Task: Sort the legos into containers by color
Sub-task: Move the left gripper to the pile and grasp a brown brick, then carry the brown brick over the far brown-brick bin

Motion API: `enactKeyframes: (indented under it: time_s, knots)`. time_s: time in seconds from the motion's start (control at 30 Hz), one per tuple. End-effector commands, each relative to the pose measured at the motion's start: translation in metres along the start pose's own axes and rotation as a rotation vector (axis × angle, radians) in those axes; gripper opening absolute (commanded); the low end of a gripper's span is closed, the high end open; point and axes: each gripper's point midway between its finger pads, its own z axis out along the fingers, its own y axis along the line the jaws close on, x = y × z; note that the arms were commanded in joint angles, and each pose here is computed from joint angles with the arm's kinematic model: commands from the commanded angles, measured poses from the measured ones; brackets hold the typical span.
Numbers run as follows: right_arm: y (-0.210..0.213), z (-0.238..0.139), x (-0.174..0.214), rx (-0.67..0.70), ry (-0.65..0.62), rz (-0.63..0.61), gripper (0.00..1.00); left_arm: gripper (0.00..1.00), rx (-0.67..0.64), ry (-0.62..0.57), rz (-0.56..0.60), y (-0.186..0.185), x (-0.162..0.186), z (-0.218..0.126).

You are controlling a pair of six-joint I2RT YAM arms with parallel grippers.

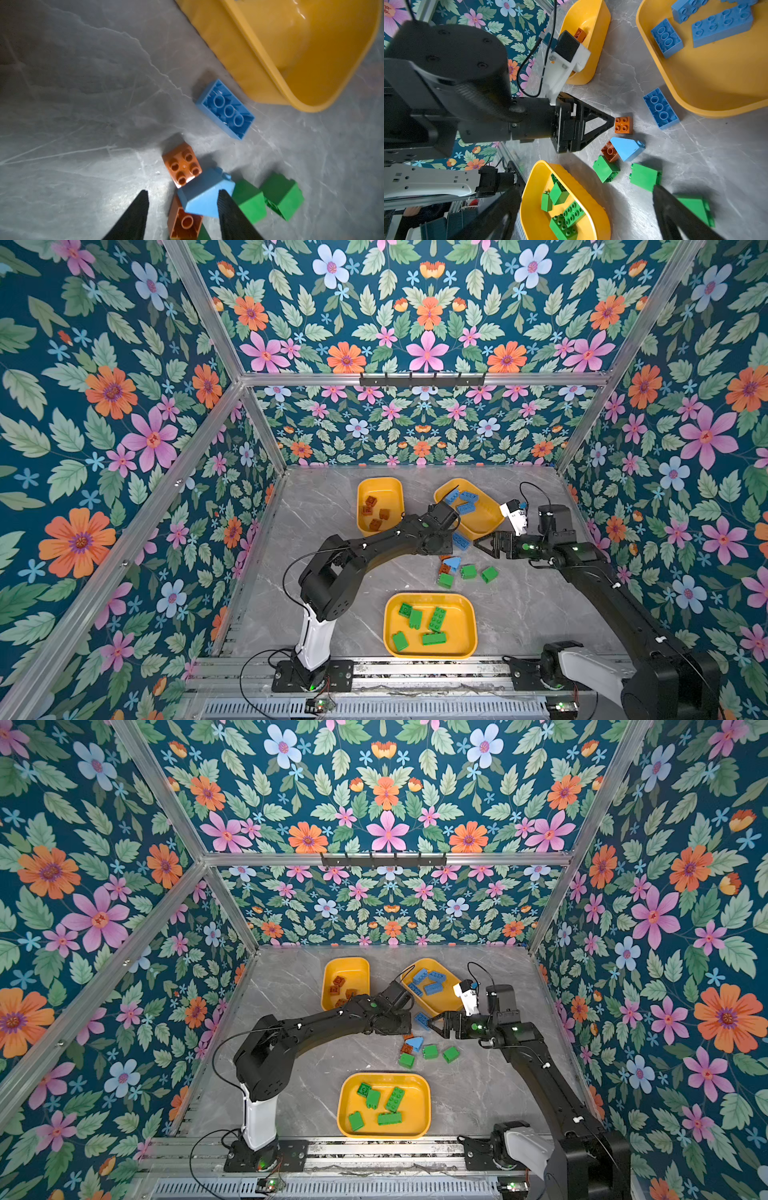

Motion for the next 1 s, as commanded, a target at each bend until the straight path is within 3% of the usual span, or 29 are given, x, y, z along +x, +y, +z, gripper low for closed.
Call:
enactKeyframes:
  time_s: [0.0, 0.5, 0.97]
  knots:
    - [-0.001, 0.000, 0.001, 0.001, 0.000, -0.004, 0.99, 0.55, -0.051, -0.049, -0.109, 0.007, -0.007, 0.007]
    - [-0.005, 0.005, 0.001, 0.000, 0.008, 0.000, 0.99, 0.52, -0.221, -0.012, -0.100, 0.011, 0.009, 0.042]
    - [-0.007, 0.005, 0.004, 0.008, 0.017, -0.004, 0.99, 0.40, -0.343, 0.024, -0.050, 0.028, 0.025, 0.050]
